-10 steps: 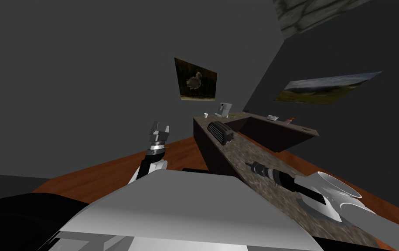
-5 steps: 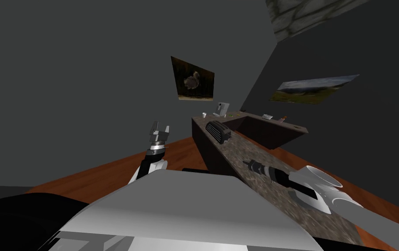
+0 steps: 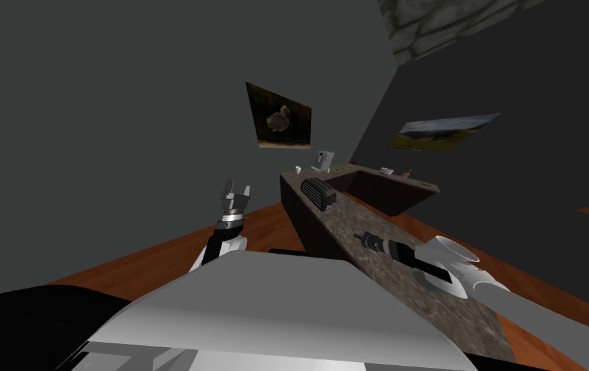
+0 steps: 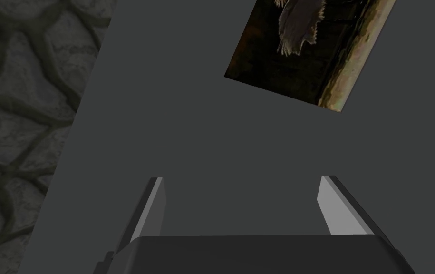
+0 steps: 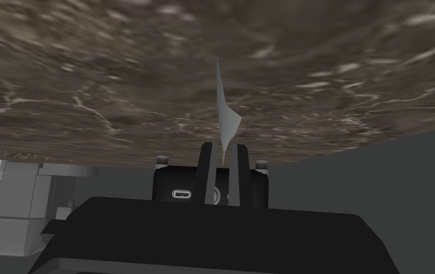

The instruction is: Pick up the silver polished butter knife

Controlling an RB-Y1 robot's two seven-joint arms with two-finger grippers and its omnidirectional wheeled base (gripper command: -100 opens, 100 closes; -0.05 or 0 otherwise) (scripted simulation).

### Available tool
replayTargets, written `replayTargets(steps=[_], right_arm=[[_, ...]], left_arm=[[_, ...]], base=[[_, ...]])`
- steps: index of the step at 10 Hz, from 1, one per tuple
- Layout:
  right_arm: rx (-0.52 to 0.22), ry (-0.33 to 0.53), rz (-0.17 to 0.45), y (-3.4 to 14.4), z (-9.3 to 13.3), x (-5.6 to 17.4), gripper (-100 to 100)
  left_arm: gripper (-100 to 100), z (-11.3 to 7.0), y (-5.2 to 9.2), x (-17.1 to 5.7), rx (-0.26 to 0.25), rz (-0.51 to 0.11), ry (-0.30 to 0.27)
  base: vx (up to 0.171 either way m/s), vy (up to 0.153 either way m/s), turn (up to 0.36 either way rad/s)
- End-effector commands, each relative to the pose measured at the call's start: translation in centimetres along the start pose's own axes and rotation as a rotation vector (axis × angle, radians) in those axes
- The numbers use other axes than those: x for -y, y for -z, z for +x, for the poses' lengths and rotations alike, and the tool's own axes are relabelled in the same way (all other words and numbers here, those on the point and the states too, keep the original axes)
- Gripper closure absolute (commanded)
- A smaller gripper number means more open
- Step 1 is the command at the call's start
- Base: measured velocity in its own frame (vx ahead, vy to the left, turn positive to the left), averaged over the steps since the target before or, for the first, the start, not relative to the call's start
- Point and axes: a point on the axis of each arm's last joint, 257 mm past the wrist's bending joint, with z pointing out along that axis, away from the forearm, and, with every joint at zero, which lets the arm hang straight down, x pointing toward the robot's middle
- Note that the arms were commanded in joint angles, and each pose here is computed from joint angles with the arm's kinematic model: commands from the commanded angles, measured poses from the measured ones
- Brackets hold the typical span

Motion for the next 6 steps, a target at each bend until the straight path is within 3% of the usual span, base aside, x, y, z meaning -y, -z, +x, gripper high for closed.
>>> replayTargets(steps=[1, 6], right_arm=[[-0.010, 0.011, -0.009, -0.4, -0.1, -0.3, 100], [0.001, 0.033, -0.032, -2.3, -3.1, -0.9, 100]], left_arm=[[0, 0.0, 0.0, 0.0, 0.000, 0.000, 0.000], [0, 0.0, 0.0, 0.0, 0.000, 0.000, 0.000]], base=[[-0.006, -0.017, -0.052], [-0.006, -0.025, -0.085]])
